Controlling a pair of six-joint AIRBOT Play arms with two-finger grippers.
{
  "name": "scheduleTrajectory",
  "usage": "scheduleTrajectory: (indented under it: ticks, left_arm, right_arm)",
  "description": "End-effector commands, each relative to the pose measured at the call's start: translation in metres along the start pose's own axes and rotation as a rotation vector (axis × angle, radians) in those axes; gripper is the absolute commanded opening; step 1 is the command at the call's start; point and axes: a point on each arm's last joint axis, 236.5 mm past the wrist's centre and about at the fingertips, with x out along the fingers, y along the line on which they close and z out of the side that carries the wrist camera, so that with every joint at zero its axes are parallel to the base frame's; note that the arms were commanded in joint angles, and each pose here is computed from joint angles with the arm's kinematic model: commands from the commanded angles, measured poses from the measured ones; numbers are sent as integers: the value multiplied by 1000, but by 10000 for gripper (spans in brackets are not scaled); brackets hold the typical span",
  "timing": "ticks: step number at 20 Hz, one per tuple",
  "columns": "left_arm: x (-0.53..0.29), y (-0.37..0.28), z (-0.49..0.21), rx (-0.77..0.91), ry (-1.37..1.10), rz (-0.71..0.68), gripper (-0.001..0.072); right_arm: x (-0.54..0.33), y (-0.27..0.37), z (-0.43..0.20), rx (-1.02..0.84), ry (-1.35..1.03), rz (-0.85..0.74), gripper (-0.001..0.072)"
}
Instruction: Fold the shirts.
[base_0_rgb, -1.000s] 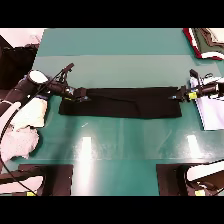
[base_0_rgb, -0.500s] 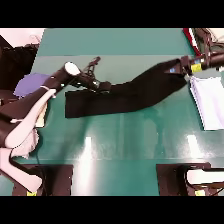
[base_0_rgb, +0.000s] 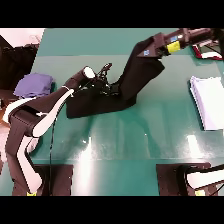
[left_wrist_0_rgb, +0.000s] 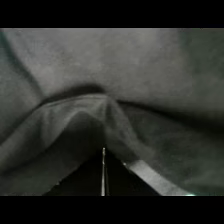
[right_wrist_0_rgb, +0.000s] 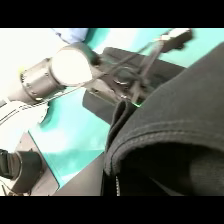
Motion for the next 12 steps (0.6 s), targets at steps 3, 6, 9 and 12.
scheduleTrajectory:
  ticks: [3, 6, 9, 12]
  left_arm:
    - [-21, -10, 11, 40, 18, -24, 22]
    - [-53, -5, 15, 90, 67, -4, 22]
    - [-108, 19, 30, 138, 47, 115, 22]
    - [-192, 35, 48, 164, -52, 232, 23]
  right_arm:
    - [37, 15, -6, -16, 66, 39, 19]
    - [46, 14, -8, -19, 80, 31, 19]
    - [57, 10, -11, -49, 90, -25, 18]
    - [74, 12, -16, -65, 112, -34, 19]
